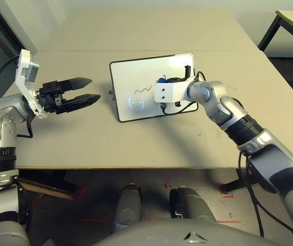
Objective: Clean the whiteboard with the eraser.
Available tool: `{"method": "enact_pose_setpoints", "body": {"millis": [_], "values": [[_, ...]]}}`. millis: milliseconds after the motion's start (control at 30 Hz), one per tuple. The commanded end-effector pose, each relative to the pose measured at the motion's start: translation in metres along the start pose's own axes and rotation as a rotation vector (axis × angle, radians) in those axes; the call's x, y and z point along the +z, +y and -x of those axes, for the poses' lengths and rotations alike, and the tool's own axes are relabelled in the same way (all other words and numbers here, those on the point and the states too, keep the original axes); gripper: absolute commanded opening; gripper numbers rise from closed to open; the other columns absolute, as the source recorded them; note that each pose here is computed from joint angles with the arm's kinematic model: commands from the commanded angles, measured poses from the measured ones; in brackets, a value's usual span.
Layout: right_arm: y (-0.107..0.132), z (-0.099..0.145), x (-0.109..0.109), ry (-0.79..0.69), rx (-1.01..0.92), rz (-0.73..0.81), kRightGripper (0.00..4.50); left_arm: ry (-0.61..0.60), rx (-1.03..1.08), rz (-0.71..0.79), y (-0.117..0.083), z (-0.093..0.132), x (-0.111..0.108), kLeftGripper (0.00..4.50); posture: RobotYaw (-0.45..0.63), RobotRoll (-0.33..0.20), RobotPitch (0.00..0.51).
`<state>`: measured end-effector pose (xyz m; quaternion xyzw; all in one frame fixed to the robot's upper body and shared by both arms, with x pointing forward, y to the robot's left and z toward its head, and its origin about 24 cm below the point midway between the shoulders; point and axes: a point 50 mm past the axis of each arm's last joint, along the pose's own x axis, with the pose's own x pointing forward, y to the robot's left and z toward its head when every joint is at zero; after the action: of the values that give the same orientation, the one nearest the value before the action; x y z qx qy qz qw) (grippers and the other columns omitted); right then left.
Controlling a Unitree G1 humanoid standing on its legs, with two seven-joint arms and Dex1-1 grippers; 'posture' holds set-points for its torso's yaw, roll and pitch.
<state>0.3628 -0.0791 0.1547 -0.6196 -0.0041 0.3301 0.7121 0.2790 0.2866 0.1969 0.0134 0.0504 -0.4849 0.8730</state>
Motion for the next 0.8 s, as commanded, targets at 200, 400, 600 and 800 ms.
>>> {"method": "enact_pose_setpoints", "body": {"millis": [200,400,600,800], "values": [[-0.006,0.017,-0.037,0.116,-0.016,-0.033,0.33,0.009,-0.009,-0.003,-0.001,-0.002,-0.001,4.50,0.31,0.000,0.042],[-0.009,0.030,-0.053,0.157,-0.025,-0.030,0.33,0.008,-0.014,-0.003,0.000,-0.004,-0.001,4.50,0.30,0.000,0.043],[-0.017,0.028,-0.046,0.142,-0.056,-0.036,0.33,0.008,-0.016,-0.001,0.000,-0.006,-0.002,4.50,0.30,0.000,0.046],[-0.019,0.014,-0.023,0.078,-0.056,-0.019,0.33,0.007,-0.008,-0.001,0.001,-0.004,-0.001,4.50,0.30,0.000,0.045]]}}
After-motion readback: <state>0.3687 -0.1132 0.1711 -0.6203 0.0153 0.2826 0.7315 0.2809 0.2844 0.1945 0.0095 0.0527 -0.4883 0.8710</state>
